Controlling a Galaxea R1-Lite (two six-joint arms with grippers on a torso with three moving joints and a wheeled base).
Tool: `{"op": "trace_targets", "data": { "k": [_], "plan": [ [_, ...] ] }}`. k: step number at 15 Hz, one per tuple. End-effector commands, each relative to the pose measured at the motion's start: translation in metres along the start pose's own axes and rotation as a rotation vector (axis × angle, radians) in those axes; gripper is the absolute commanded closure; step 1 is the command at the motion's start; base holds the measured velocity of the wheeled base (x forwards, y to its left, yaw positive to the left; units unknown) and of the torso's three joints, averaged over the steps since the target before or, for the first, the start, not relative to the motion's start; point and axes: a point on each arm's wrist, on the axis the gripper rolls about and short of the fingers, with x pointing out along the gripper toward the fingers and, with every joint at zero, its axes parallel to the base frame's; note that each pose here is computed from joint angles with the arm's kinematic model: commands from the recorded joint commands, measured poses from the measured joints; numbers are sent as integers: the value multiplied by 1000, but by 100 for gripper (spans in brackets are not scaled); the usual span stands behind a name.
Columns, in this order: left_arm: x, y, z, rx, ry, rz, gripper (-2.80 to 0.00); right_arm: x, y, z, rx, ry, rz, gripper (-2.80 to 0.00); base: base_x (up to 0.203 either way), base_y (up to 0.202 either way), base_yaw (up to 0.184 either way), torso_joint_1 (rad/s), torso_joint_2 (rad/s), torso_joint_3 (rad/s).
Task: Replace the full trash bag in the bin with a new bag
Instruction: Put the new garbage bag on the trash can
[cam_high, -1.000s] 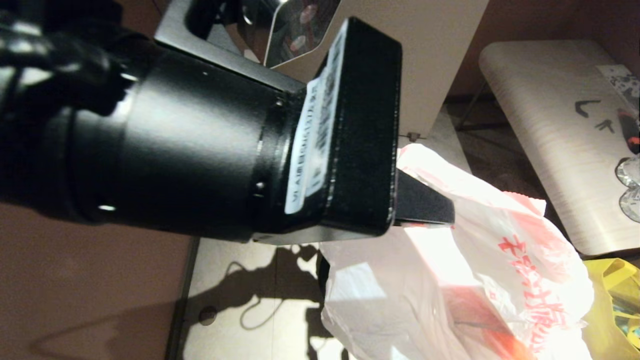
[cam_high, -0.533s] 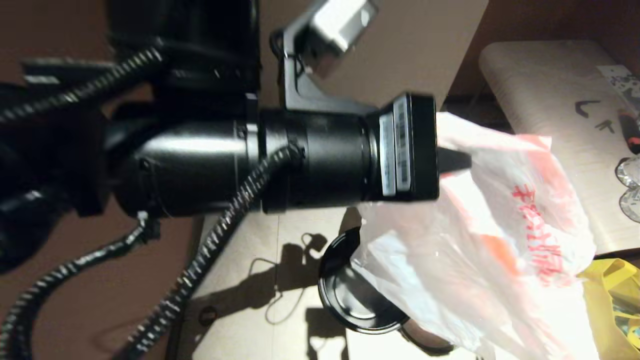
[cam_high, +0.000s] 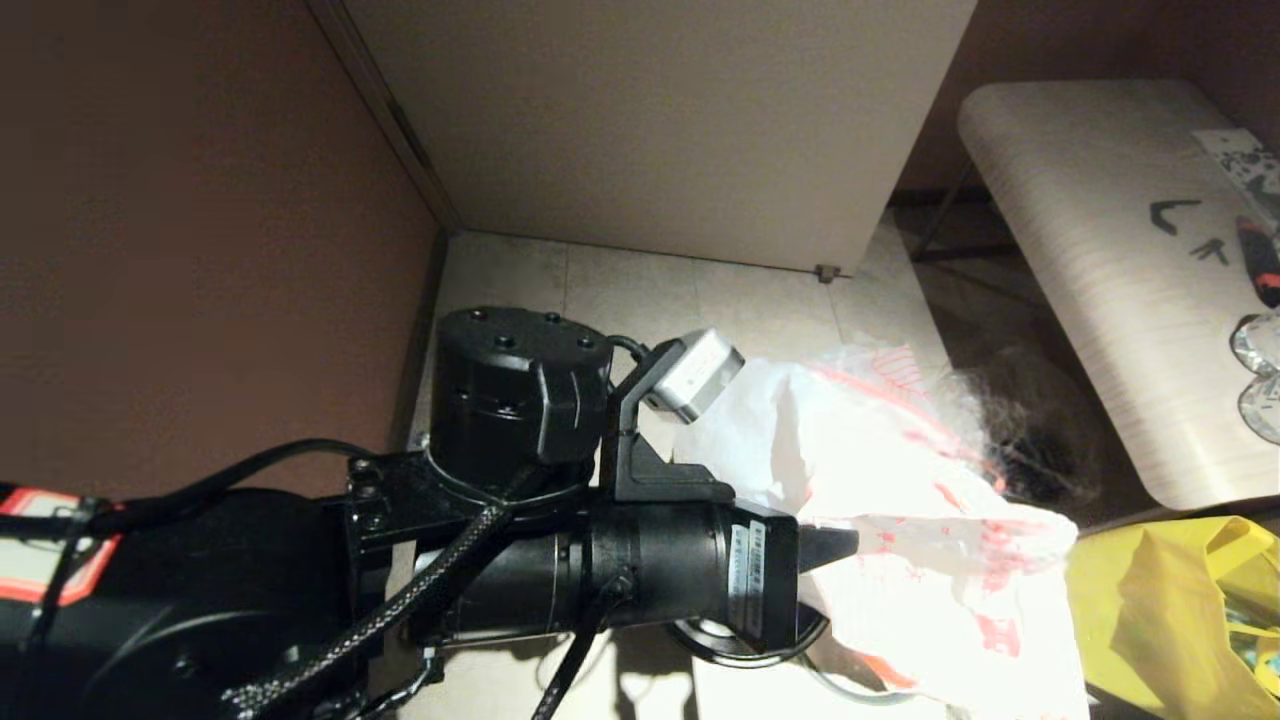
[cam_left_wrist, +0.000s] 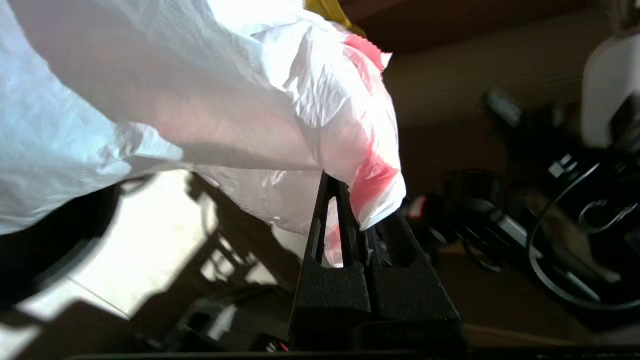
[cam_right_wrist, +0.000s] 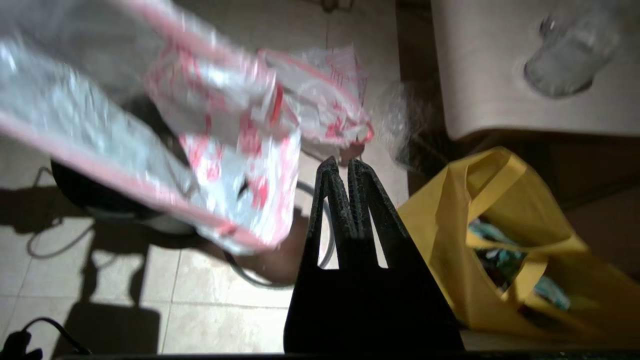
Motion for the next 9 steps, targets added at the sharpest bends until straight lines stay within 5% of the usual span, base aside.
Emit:
{"op": "trace_targets", "data": {
  "k": [1, 5, 9],
  "plan": [
    [-4, 0, -6, -24, 20, -11, 0, 8, -4, 36, -11, 17, 1, 0, 0, 0, 0, 0, 0, 0],
    [-17, 5, -18, -34, 40, 6, 0, 55, -16, 101, -43, 125, -27, 0, 0, 0, 0, 0, 0, 0],
    [-21, 13, -20, -36, 6, 30, 0, 117, -24, 111, -72, 316, -1, 0, 0, 0, 0, 0, 0, 0]
  ]
}}
